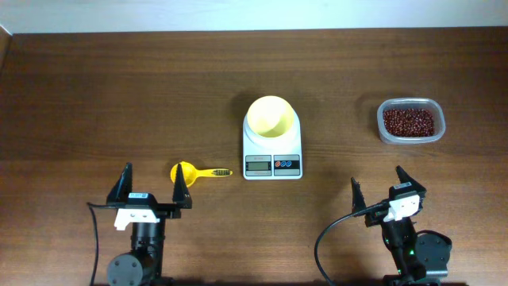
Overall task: Scoop item into bowl and weigh 50g on scale
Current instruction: 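Move the left gripper down over the yellow scoop's cup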
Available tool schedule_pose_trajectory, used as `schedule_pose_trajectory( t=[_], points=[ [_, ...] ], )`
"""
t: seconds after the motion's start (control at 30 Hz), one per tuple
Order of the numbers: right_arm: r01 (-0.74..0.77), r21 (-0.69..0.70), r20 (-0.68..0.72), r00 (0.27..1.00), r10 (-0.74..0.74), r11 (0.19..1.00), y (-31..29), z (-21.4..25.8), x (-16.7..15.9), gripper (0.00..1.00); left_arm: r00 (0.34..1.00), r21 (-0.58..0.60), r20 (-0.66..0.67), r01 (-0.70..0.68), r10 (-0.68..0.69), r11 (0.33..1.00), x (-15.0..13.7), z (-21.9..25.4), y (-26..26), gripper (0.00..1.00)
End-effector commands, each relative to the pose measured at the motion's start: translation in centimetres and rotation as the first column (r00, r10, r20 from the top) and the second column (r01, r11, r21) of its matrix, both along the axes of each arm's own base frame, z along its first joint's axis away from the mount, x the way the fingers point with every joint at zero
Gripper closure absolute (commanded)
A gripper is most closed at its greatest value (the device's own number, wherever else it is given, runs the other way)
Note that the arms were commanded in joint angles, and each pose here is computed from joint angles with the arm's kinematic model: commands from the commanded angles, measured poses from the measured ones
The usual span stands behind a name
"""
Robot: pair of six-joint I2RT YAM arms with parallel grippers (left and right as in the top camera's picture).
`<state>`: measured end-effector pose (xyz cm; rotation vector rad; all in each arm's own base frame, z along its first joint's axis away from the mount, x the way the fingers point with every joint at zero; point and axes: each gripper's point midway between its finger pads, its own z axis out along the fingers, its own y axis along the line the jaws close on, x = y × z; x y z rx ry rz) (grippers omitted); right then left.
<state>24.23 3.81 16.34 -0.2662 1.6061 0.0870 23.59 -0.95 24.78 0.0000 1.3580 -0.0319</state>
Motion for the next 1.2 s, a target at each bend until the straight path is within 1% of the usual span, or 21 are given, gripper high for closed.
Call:
schedule_pose_trajectory(
  t=[0.0,0.17,0.3,0.33,0.43,0.5,0.6,0.67,0.73,0.8,0.87,0.97,1.0,1.1,1.17],
  points=[
    [-0.015,-0.002,-0.002,1.000,0.015,1.000,0.3,-0.3,-0.1,0.01,0.999,0.013,0.029,-0.032,0.032,0.999,-0.3,2.3,0.5,0.01],
    [-0.016,-0.002,-0.002,1.000,0.016,1.000,0.3,-0.3,-0.1,0.01,0.997,0.019,-0.053,-0.058,0.059,0.998,1.3,2.8,0.8,0.01],
    [-0.016,-0.002,-0.002,1.000,0.016,1.000,0.3,-0.3,-0.1,0.01,0.987,0.035,-0.155,-0.035,0.040,0.999,3.8,3.5,0.2,0.01],
    [-0.016,-0.002,-0.002,1.000,0.016,1.000,0.3,-0.3,-0.1,0.02,0.977,0.042,-0.211,-0.014,0.022,0.999,4.8,3.5,-0.2,0.01],
    [-0.015,-0.002,-0.002,1.000,0.015,1.000,0.3,-0.3,-0.1,0.01,0.936,0.058,-0.351,-0.006,0.026,0.998,6.8,3.0,-0.4,0.01],
    [-0.015,-0.002,-0.002,1.000,0.015,1.000,0.3,-0.3,-0.1,0.01,0.895,0.068,-0.444,0.001,0.030,0.998,8.1,3.0,-0.5,0.01],
    [-0.015,-0.003,-0.002,1.000,0.015,1.000,0.3,-0.3,-0.1,0.01,0.805,0.078,-0.593,0.025,0.026,0.997,9.6,2.3,-0.9,0.01],
    [-0.015,-0.002,-0.002,1.000,0.015,1.000,0.3,-0.3,-0.1,0.01,0.756,0.069,-0.655,0.057,0.002,0.996,10.1,1.3,-1.4,0.01],
    [-0.016,-0.002,-0.002,1.000,0.016,1.000,0.3,-0.3,-0.1,0.01,0.713,0.040,-0.699,0.111,-0.052,0.993,10.5,-0.1,-2.5,0.01],
    [-0.016,-0.003,-0.002,1.000,0.016,1.000,0.3,-0.3,-0.1,0.01,0.652,0.007,-0.752,0.157,-0.099,0.988,10.3,-2.1,-3.4,0.01],
    [-0.015,-0.002,-0.002,1.000,0.015,1.000,0.3,-0.3,-0.1,0.01,0.613,-0.004,-0.783,0.167,-0.107,0.986,10.2,-3.3,-3.6,0.01],
    [-0.015,-0.002,-0.002,1.000,0.015,1.000,0.3,-0.3,-0.1,0.01,0.559,-0.068,-0.807,0.231,-0.189,0.971,9.7,-4.5,-5.1,0.01],
    [-0.015,-0.002,-0.002,1.000,0.015,1.000,0.3,-0.3,-0.1,0.01,0.545,-0.096,-0.807,0.259,-0.228,0.961,9.6,-4.6,-5.8,0.01],
    [-0.015,-0.002,-0.002,1.000,0.015,1.000,0.3,-0.3,-0.1,0.01,0.491,-0.221,-0.774,0.382,-0.399,0.897,8.6,-4.0,-8.8,0.01],
    [-0.015,-0.003,-0.002,1.000,0.015,1.000,0.3,-0.3,-0.1,0.01,0.492,-0.220,-0.774,0.382,-0.399,0.897,8.6,-4.0,-8.8,0.01]
  ],
)
